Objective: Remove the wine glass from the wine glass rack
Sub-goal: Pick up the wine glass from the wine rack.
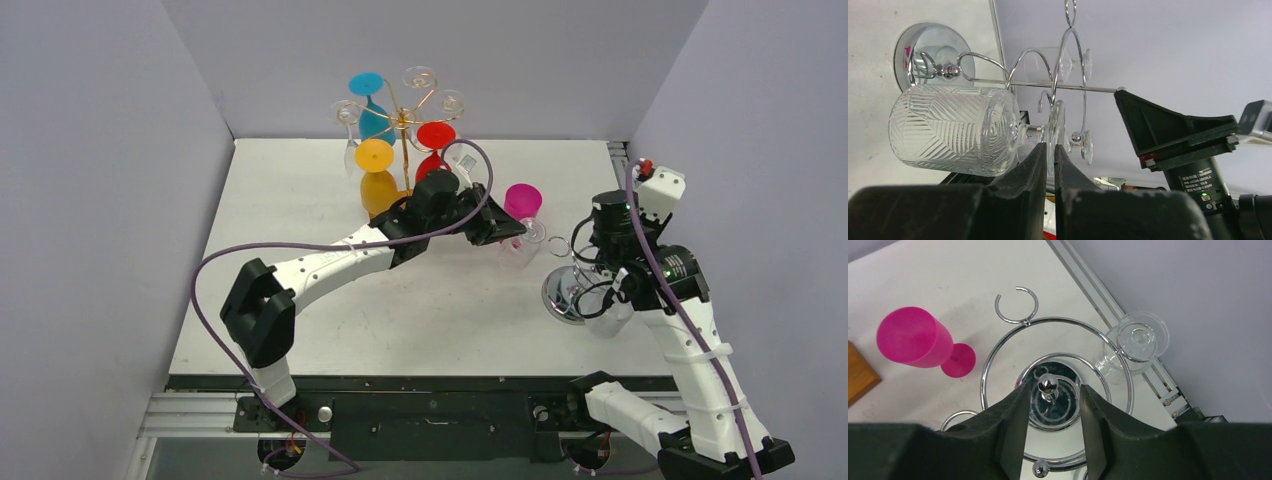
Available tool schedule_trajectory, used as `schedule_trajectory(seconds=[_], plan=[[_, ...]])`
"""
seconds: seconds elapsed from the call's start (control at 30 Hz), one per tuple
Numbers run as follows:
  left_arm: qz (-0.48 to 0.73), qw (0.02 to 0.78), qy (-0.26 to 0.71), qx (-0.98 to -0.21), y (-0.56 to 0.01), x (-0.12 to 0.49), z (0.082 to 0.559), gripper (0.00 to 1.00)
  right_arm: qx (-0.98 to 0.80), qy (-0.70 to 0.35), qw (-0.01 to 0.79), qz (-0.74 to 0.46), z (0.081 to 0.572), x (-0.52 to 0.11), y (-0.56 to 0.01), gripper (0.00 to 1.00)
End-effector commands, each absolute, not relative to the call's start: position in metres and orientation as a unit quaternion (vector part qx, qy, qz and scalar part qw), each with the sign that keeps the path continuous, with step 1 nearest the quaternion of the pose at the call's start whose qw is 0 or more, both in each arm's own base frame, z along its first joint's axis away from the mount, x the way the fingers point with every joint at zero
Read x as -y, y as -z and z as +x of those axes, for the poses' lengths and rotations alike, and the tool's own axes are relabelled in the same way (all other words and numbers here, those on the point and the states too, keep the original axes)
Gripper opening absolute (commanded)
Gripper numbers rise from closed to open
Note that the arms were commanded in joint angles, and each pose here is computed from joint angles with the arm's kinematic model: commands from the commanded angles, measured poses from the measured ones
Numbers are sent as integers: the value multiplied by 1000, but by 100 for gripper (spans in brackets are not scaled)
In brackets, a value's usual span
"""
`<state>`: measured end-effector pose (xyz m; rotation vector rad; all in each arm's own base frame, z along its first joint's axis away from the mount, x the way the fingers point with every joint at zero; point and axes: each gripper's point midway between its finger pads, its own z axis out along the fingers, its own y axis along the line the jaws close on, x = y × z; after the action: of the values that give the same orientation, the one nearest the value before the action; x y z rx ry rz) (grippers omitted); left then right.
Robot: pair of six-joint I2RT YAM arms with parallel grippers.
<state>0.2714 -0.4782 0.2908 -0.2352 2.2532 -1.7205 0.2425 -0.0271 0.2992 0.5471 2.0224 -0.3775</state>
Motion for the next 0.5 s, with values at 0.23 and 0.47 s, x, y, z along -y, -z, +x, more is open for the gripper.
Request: schedule_trajectory(seconds=[0.23, 0.47], plan=[[-57, 206, 654, -726, -360, 457, 270, 0, -806, 122, 527, 240, 236, 27, -337, 63], [-58, 205, 653, -727, -357, 455, 270, 0, -803, 113, 533, 241, 229, 29, -342, 73]])
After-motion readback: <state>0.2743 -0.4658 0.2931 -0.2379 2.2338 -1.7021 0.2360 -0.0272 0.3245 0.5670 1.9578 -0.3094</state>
